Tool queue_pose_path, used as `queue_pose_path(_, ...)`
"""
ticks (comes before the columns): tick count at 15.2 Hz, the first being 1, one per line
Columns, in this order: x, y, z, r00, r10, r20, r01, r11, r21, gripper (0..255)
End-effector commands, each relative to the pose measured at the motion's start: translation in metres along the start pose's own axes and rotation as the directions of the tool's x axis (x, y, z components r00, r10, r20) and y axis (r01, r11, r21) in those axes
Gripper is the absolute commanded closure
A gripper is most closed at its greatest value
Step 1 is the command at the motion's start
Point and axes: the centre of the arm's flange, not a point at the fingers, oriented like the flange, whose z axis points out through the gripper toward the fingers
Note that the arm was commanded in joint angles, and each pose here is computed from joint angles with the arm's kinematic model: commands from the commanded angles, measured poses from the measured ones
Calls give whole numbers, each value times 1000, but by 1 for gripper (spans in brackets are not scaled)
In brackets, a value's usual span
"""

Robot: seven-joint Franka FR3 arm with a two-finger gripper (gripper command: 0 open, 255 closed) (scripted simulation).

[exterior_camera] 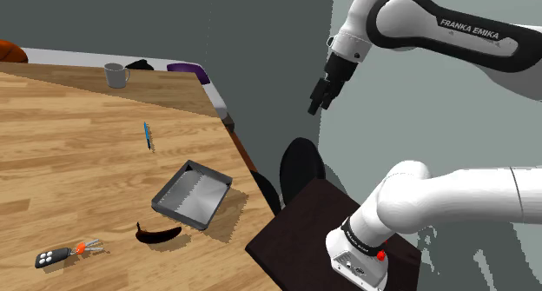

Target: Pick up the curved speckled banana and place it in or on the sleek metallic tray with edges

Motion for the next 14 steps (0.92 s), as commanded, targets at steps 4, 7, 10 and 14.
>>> queue_pose_path(4,18,-25,25,1000,-19,7,19,1000,-1,0)
queue_pose_path(7,35,-51,51,999,-39,14,39,999,-2,0)
queue_pose_path(10,52,-77,77,998,-58,21,58,998,-2,0)
queue_pose_path(14,73,-112,111,996,-84,31,84,996,-3,0)
